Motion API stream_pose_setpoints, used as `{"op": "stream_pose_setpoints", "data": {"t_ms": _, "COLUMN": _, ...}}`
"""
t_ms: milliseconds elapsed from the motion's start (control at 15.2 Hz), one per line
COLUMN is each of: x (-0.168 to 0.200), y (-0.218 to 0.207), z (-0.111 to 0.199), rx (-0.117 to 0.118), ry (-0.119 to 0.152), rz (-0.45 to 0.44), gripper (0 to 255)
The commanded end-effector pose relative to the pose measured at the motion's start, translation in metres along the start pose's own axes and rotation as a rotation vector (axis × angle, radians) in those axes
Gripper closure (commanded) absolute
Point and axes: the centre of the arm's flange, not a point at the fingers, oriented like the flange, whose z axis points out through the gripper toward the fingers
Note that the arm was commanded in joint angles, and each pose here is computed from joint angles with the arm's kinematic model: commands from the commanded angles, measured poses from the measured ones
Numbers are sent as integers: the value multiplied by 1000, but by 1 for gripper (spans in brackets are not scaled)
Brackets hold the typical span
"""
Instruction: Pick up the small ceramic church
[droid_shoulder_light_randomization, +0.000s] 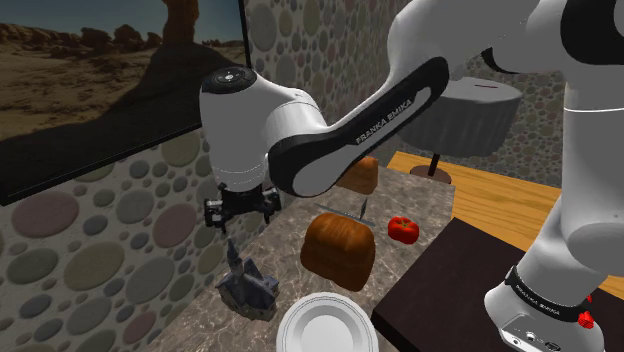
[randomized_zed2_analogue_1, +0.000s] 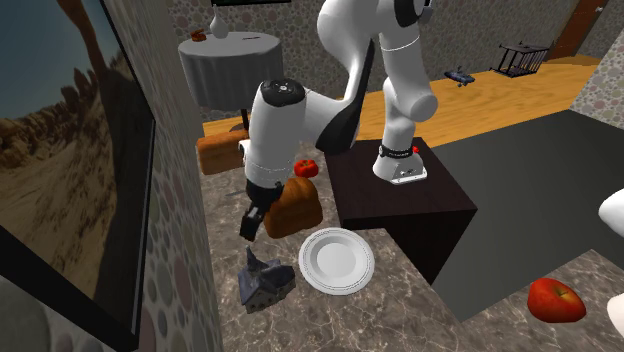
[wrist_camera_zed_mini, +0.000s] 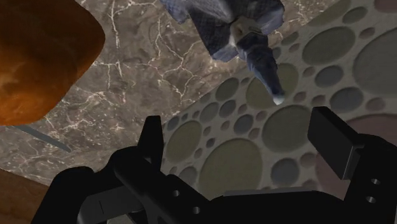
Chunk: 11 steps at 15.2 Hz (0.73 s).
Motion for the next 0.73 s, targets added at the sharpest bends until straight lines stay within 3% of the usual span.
{"op": "stream_pose_setpoints", "data": {"t_ms": 0, "x": 6, "y": -24, "z": 14, "rx": -6, "ry": 20, "rz": 17, "gripper": 0}}
{"op": "stream_pose_setpoints", "data": {"t_ms": 132, "x": 10, "y": -43, "z": 27, "rx": -9, "ry": 33, "rz": 30, "gripper": 0}}
{"op": "stream_pose_setpoints", "data": {"t_ms": 660, "x": 0, "y": -41, "z": 65, "rx": -9, "ry": 33, "rz": 30, "gripper": 0}}
